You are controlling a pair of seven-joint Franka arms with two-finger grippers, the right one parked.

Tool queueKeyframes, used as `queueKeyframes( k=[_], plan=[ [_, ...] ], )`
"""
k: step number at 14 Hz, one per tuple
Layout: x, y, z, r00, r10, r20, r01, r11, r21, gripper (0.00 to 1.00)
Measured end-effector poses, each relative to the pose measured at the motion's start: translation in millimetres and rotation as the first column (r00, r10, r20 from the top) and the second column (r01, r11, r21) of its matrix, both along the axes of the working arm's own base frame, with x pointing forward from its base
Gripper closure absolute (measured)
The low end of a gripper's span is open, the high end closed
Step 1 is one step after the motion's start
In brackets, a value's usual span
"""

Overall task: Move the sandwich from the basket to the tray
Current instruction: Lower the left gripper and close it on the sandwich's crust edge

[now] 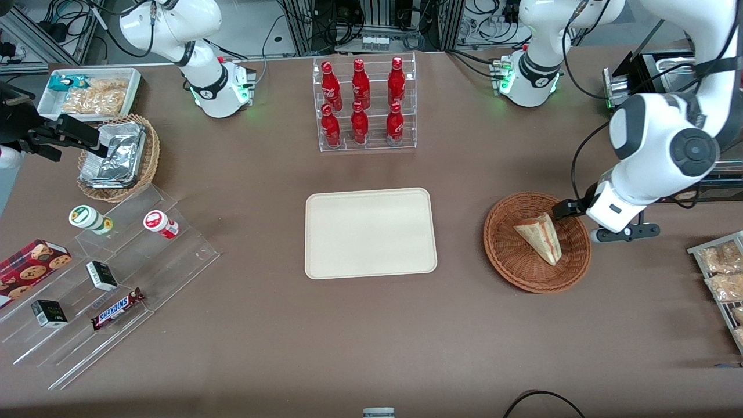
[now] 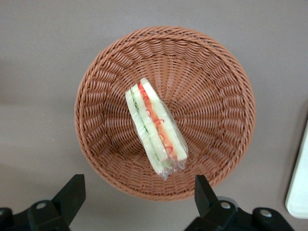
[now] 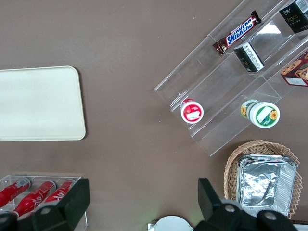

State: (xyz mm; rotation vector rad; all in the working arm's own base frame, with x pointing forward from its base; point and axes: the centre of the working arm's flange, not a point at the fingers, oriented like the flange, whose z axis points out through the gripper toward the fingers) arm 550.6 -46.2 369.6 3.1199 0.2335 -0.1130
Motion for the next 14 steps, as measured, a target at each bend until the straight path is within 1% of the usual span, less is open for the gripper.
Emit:
queueKeyframes(
  k=[2,3,4,7,8,9,11,14],
  plan=[
    [-11.2,0.3,-23.9,0.991,0.134,0.005,-0.134,0.991,0.009,0.00],
    [-15.7,-1.5,-32.0,0.978,0.211,0.004,-0.211,0.977,0.015,0.00],
    [-18.3,-5.0,-36.8,0.958,0.287,0.005,-0.287,0.958,0.020,0.00],
    [-20.4,-23.7,-48.7,0.880,0.475,0.011,-0.475,0.879,0.032,0.00],
    [-19.8,-29.4,-55.1,0.861,0.509,0.014,-0.509,0.860,0.032,0.00],
    [-19.0,-32.0,-62.1,0.850,0.527,0.014,-0.527,0.849,0.033,0.00],
    [-17.0,-31.6,-76.8,0.841,0.540,0.009,-0.540,0.841,0.035,0.00],
    [-15.9,-30.9,-92.4,0.837,0.548,0.001,-0.547,0.836,0.040,0.00]
  ],
)
